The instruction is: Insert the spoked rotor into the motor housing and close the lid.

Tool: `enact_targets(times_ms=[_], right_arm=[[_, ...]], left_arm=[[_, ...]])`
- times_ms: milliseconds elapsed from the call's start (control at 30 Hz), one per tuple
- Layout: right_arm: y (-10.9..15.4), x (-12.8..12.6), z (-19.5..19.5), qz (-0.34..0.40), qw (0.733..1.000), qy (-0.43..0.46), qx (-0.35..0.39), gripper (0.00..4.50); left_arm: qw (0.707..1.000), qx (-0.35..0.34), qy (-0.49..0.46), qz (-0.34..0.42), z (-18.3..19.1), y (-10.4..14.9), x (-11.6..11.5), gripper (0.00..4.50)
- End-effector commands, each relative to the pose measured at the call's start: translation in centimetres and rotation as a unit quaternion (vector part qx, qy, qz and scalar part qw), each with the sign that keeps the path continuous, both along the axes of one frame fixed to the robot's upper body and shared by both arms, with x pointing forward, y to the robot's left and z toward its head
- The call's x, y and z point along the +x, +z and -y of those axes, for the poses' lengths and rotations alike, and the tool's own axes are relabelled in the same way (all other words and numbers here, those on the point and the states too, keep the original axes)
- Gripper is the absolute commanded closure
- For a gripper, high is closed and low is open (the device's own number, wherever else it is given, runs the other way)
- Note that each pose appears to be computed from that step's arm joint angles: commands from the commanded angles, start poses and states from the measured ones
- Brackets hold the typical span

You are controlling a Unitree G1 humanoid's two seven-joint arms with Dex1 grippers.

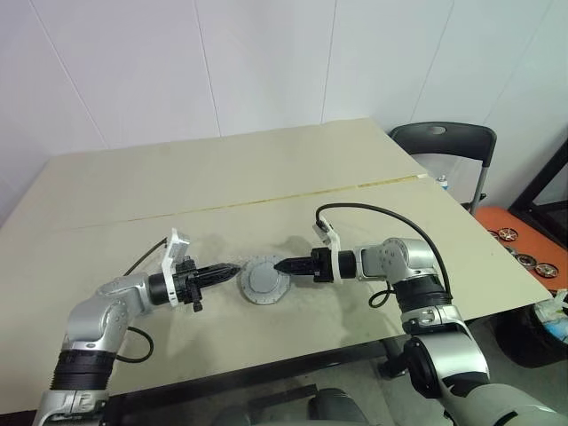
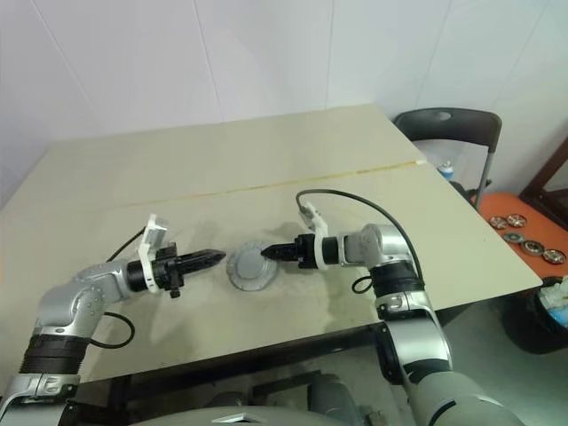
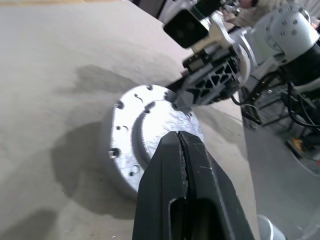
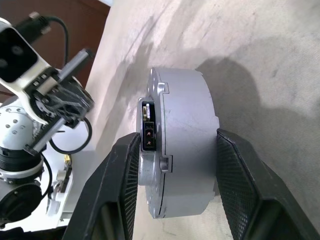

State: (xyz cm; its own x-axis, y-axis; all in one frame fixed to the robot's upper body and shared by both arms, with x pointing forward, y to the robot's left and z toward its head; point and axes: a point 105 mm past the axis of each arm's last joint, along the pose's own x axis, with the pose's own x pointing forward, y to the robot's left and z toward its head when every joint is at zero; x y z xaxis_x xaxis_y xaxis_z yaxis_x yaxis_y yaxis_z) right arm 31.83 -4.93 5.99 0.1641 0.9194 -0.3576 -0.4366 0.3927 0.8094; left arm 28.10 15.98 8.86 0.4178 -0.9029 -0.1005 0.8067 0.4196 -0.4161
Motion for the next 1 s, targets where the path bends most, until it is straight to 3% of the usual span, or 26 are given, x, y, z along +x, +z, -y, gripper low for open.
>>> enact_targets(times_ms=[33,500,667,800,900,1000], right_arm=[[-2.0,-0.9,-0.2,-0.03,0.999,0.013,-0.037,2.64],[-1.8,-0.6,0.8,-0.028,0.999,0.007,-0.033,2.64],[-0.3,-0.4,0.5,-0.02,1.0,0.013,0.02,2.64],[2.6,-0.1,0.1,-0.022,0.993,0.009,0.116,2.69],[3.6,0.1,0.3,-0.019,0.989,0.005,0.146,3.26],[3.5,0.1,0.4,-0.02,0.989,0.002,0.146,3.29]], left_arm=[[1.0,-0.007,0.0,0.023,0.1,1.4,-0.2,4.5],[0.999,-0.021,-0.028,0.024,0.3,2.4,-2.4,4.5],[0.999,-0.027,-0.012,0.023,0.4,2.2,-2.5,4.5],[0.999,-0.032,-0.003,0.021,0.4,2.1,-2.6,4.5],[0.999,-0.032,0.001,0.022,0.4,2.2,-2.5,4.5],[0.999,-0.033,0.004,0.024,0.5,2.2,-2.3,4.5]])
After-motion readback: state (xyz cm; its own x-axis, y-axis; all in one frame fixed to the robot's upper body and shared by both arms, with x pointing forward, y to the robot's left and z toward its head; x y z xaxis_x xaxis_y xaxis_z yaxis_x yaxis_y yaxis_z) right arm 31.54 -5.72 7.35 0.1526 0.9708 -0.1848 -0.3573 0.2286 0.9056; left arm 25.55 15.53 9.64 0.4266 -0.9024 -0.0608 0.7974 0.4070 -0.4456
